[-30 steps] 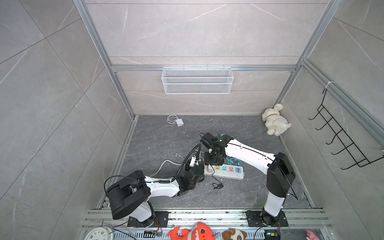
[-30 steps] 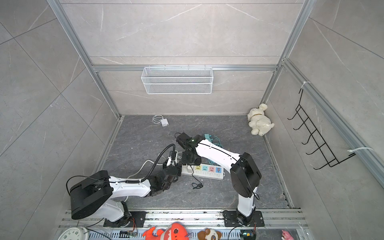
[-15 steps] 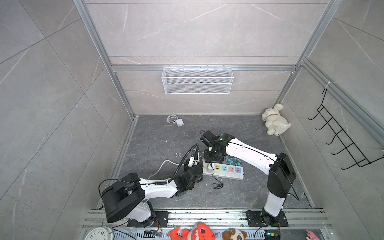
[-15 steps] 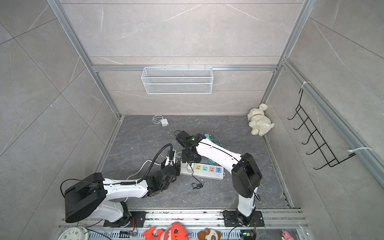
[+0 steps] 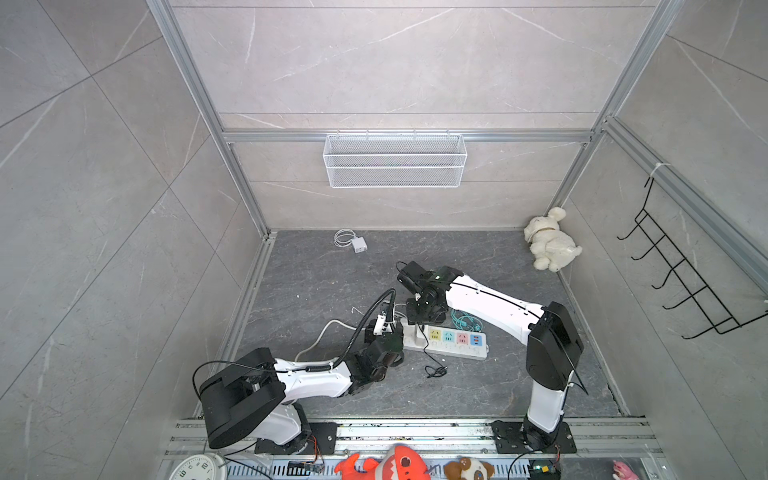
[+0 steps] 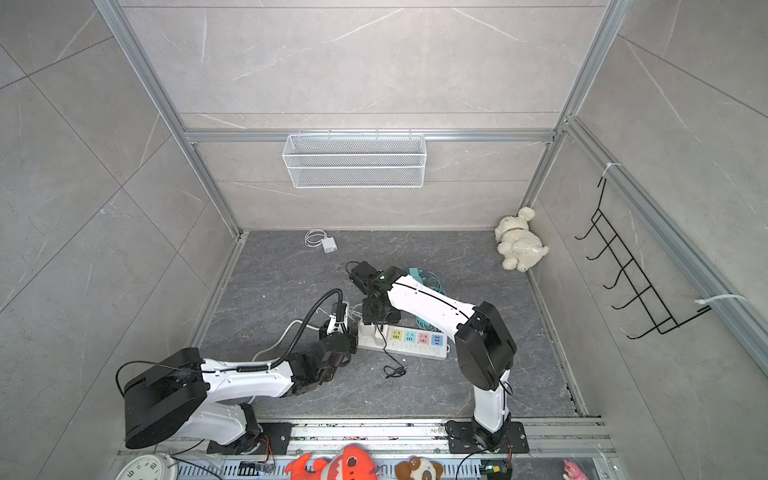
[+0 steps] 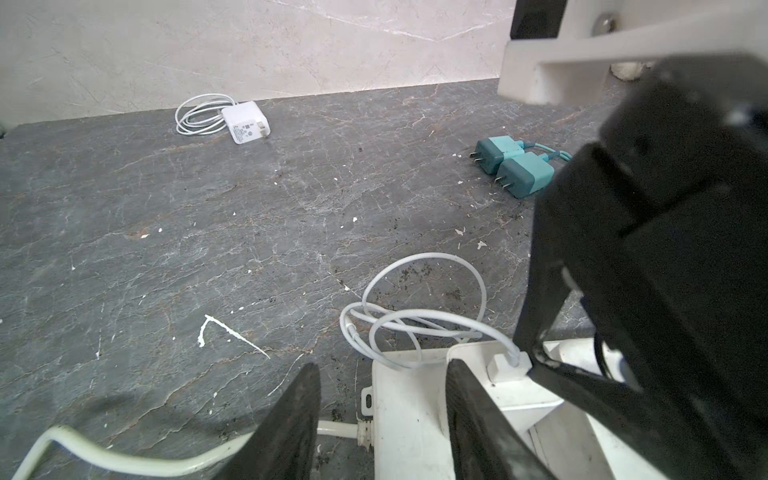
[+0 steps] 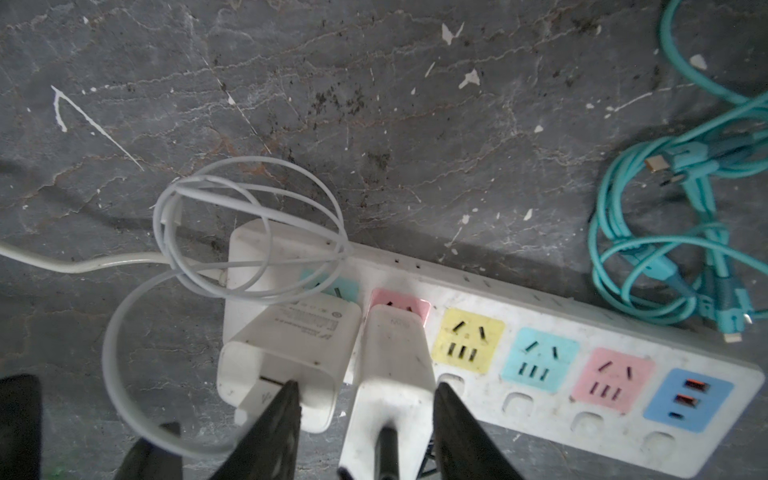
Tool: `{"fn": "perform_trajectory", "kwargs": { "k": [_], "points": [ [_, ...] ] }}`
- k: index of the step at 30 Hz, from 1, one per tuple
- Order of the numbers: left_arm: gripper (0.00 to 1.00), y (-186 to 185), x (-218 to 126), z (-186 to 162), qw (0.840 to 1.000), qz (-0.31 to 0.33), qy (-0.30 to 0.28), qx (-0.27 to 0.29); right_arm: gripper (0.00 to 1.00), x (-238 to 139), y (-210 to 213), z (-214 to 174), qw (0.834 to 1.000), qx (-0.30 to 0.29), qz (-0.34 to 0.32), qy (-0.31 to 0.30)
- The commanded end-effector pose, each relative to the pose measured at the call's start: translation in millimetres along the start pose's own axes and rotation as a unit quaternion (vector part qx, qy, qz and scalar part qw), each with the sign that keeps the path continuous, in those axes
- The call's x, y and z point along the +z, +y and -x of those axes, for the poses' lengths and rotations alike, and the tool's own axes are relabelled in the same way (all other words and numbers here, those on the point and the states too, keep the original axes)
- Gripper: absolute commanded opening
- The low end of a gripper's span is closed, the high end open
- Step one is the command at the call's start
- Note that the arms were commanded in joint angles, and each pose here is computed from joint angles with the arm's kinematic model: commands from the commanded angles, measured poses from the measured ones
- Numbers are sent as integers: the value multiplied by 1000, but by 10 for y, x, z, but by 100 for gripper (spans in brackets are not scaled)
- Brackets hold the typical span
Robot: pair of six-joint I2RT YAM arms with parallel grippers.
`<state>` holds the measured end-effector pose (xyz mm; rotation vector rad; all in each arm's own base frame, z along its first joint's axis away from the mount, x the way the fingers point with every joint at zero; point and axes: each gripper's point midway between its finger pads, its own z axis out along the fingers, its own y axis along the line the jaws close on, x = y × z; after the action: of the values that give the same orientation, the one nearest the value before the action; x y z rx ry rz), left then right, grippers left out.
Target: Insert the plug
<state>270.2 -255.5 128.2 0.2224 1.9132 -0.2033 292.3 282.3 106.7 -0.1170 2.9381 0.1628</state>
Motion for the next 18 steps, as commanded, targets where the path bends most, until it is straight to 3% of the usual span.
{"fn": "perform_trajectory", "kwargs": {
  "k": [1,18],
  "points": [
    [52,46,-46,135,1000,9,-21,-20,53,-5,4,66,1000,-8,-4,-9],
    [52,194,-133,274,999,35,-39,1,53,198,-218,-228,999,1,-24,23]
  ]
}}
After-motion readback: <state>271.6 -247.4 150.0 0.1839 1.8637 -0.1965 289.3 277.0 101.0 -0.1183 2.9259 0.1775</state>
